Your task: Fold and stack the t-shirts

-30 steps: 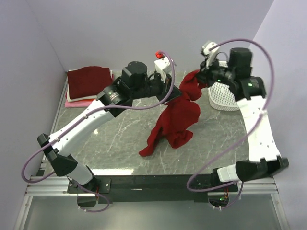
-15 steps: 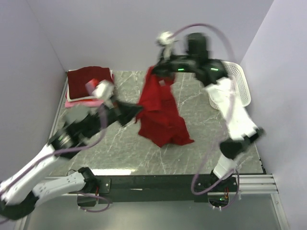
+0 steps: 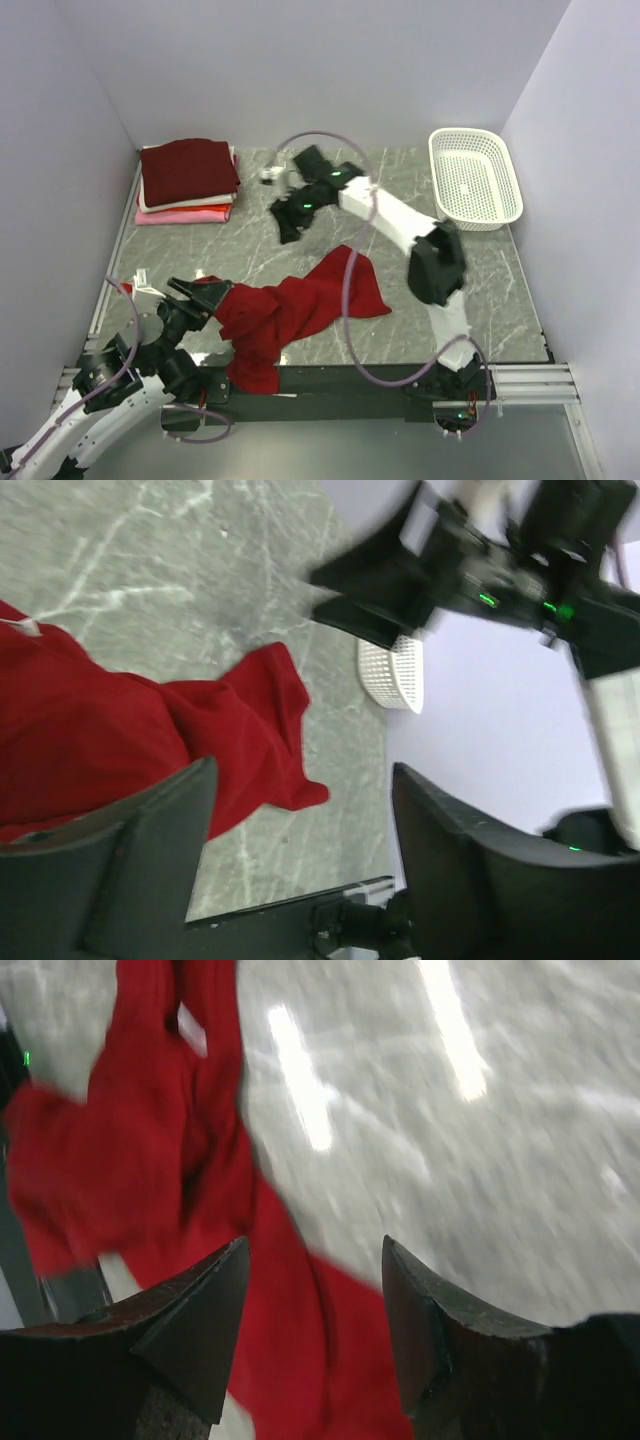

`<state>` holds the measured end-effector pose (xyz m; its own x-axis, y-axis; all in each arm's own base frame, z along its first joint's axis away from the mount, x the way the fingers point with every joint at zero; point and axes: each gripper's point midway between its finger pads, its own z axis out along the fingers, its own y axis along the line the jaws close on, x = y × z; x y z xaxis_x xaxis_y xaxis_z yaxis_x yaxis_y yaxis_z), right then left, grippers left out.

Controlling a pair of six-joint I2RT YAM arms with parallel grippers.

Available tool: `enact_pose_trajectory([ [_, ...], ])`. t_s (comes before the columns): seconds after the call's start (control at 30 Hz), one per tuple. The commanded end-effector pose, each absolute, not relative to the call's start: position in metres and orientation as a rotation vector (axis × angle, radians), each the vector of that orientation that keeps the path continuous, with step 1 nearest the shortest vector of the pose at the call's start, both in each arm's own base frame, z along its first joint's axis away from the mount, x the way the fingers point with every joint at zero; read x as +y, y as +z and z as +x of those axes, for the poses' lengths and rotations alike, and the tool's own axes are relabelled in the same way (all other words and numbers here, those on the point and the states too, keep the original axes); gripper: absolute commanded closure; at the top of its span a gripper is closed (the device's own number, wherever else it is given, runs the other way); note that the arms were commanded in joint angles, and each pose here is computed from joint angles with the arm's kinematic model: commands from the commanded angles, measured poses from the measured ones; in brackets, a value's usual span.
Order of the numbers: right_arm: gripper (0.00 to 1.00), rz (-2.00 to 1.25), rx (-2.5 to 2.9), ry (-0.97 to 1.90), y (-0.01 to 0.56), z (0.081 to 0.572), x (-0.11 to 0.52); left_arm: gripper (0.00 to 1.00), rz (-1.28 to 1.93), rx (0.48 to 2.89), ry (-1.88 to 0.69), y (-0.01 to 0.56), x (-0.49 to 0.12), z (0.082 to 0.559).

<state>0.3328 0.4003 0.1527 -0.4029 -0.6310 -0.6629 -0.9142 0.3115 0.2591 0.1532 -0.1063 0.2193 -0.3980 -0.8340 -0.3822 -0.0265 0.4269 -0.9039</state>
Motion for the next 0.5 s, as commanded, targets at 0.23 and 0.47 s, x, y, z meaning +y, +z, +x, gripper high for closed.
enact_pose_trajectory([
  [0.23, 0.39, -1.479, 2.079, 0.795, 0.156, 0.293, 0.240, 0.12, -0.351, 1.967, -0.749, 0.226, -0.158, 0.195],
  [0.47, 0.42, -1.267, 2.307, 0.697, 0.108, 0.337, 0.199, 0.11, 0.031, 2.173, -0.593, 0.198, -0.198, 0.206],
])
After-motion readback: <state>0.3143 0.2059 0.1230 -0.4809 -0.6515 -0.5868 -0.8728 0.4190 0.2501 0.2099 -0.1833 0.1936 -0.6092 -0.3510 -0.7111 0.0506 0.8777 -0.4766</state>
